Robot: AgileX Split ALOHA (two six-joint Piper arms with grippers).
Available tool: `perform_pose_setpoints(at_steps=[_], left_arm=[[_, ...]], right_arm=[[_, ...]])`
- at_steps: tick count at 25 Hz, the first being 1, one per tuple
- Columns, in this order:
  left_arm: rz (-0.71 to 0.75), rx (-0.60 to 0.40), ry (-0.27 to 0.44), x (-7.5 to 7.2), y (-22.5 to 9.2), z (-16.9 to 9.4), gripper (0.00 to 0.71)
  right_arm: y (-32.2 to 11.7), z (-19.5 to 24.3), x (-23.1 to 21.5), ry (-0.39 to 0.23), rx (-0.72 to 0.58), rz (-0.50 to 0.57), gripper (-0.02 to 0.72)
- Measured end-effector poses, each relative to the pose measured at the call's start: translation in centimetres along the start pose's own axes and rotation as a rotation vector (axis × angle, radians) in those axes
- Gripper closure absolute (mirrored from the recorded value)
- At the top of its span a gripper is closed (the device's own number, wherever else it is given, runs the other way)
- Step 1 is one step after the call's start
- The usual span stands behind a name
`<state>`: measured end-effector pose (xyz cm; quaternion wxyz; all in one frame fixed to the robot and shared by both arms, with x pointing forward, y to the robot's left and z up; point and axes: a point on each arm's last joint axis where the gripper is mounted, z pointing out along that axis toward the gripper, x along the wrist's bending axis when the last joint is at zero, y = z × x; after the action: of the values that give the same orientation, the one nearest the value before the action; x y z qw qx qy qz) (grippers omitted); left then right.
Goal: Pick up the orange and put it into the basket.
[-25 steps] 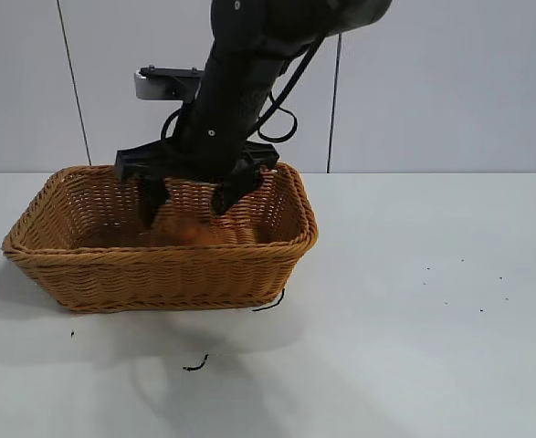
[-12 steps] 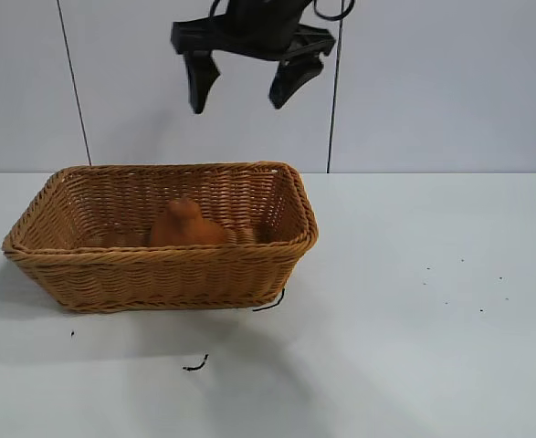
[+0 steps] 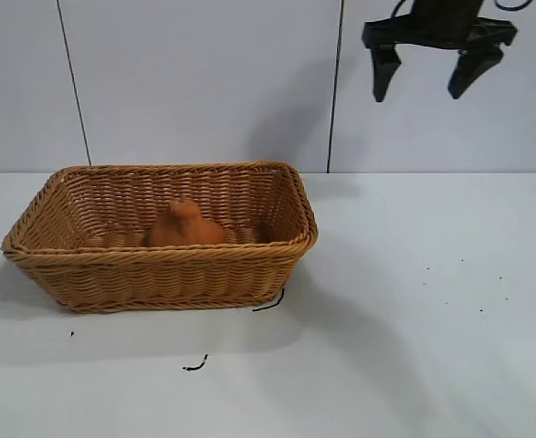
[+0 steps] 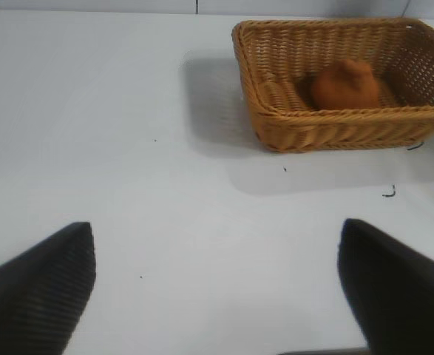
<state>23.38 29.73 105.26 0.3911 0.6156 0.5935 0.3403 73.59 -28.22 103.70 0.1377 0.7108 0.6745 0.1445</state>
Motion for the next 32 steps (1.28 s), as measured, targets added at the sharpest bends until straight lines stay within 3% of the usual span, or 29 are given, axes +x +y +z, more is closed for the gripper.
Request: perform_pose_setpoints(at_steps=[8,18,25,32], left_arm=[[0.000,0.001,0.000,0.0,0.0,0.0,0.071],[0.000,0.001,0.000,0.0,0.0,0.0,0.071],[0.000,0.001,0.000,0.0,0.0,0.0,0.071],[0.000,0.001,0.000,0.0,0.0,0.0,0.071]], right_arm=[[-5.7,-0.7,-0.5,-0.016,0.186,-0.019,0.008],[-19.2,-9.0,-1.7,-0.019,0.313,-0.036,0.008],[-28.8,-14.8,-2.7,-0.007,0.195,-0.077,0.008],[-36.6,-18.0,-3.3,0.012,-0.155,-0.088,0.008]])
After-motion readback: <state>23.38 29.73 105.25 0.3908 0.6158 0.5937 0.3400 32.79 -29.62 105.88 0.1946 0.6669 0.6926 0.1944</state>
